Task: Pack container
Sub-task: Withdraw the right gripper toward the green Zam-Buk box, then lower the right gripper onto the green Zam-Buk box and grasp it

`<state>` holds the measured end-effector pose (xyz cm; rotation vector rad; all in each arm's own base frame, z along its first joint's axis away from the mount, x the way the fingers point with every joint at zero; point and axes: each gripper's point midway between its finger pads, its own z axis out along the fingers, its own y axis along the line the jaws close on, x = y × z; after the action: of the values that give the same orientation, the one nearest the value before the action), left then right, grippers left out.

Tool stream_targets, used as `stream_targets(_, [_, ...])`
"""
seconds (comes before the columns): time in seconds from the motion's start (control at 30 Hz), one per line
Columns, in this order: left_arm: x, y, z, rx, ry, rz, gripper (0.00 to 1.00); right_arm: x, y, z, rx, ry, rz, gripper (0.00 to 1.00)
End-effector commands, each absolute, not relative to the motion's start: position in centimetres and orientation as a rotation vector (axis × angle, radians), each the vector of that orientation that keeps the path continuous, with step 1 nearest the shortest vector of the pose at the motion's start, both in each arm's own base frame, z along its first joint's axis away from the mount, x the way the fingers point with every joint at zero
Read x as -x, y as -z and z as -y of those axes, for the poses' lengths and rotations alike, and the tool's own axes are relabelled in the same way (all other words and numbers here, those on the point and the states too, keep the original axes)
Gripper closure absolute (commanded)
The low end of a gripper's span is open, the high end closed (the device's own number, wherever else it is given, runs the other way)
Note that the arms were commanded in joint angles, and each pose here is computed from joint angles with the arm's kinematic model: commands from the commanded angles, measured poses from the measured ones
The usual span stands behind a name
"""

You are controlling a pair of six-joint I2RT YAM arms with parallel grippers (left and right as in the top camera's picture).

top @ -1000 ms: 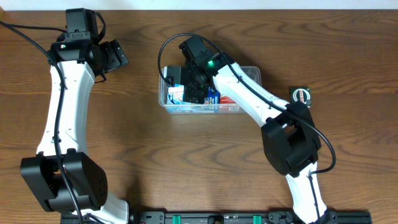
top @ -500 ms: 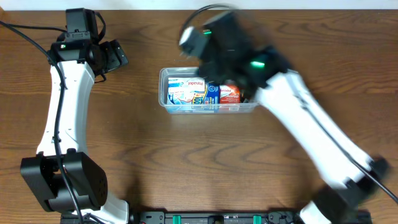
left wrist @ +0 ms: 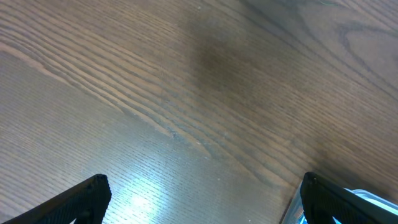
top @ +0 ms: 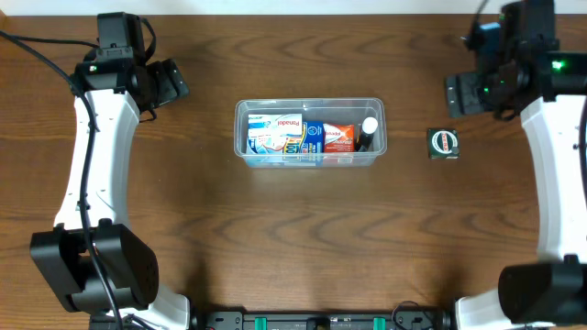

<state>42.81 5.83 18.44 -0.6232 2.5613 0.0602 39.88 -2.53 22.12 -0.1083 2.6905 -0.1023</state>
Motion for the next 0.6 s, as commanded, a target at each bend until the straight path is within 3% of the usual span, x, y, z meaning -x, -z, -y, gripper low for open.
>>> stream_targets(0.0, [-42.9,-18.4,-6.0,0.631,-0.067,-2.561,0.02,-39.7,-16.9,3.7,-0.048,-0.004,-2.78,0.02])
stream_targets(0.27, [-42.9,-18.4,-6.0,0.631,-0.067,-2.561,0.02,-40.9,-7.9,4.3,-0.067,-0.012,-2.827,0.01])
stream_targets(0.57, [-42.9,-18.4,-6.0,0.631,-0.067,-2.561,0.02,-42.0,-4.2,3.3,0.039,-0.073,-2.846,0.01])
